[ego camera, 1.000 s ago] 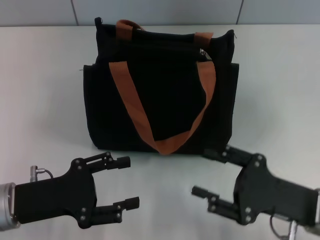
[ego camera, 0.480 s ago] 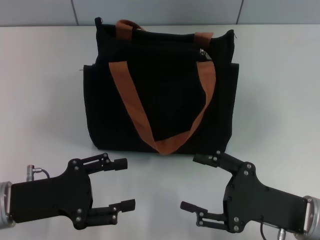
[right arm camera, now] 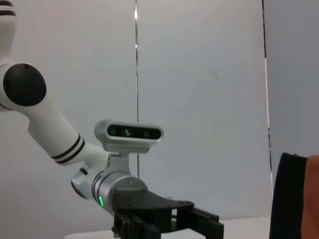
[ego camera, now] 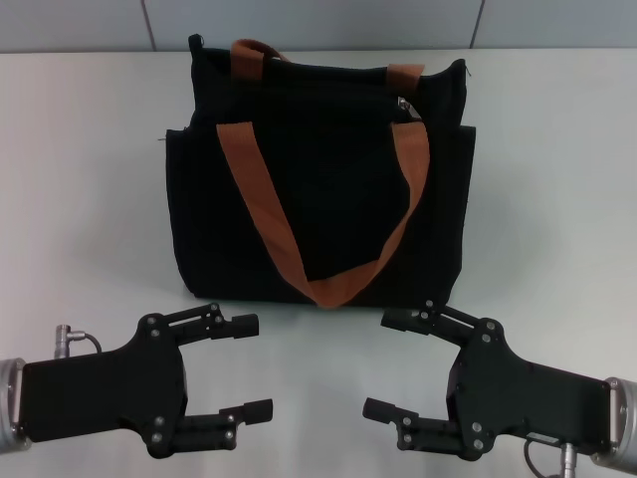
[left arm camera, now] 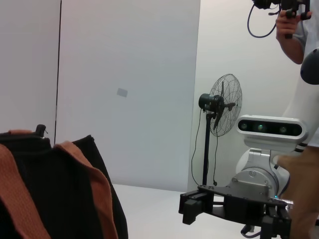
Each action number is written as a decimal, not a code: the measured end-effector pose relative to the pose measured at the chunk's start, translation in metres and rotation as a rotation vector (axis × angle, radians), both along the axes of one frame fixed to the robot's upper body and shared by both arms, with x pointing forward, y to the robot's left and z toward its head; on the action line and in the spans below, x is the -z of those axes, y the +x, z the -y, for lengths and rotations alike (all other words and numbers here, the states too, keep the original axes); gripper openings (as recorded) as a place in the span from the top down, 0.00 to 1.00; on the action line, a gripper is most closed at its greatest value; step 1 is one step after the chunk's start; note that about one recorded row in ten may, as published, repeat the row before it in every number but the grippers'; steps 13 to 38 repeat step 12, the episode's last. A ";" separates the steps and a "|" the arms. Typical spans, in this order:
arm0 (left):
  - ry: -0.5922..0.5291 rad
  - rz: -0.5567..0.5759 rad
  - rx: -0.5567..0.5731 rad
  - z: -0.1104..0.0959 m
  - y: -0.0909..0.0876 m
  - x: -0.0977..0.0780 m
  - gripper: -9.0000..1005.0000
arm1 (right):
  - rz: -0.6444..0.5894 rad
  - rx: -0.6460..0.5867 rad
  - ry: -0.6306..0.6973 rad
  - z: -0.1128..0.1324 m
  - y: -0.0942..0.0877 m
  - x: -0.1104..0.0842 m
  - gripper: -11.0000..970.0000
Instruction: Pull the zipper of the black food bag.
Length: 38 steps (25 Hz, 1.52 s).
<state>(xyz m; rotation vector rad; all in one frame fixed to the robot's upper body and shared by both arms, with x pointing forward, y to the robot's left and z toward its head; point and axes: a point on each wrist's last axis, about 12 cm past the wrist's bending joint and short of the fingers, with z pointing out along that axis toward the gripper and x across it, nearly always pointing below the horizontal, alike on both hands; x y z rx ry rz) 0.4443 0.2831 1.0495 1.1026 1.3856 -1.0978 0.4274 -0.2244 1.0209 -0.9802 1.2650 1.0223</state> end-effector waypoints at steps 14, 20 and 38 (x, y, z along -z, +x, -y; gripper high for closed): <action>-0.001 0.005 -0.011 0.005 0.003 0.001 0.23 | 0.036 -0.005 -0.013 -0.002 0.004 -0.001 0.16; -0.001 0.005 -0.011 0.005 0.003 0.001 0.23 | 0.036 -0.005 -0.013 -0.002 0.004 -0.001 0.16; -0.001 0.005 -0.011 0.005 0.003 0.001 0.23 | 0.036 -0.005 -0.013 -0.002 0.004 -0.001 0.16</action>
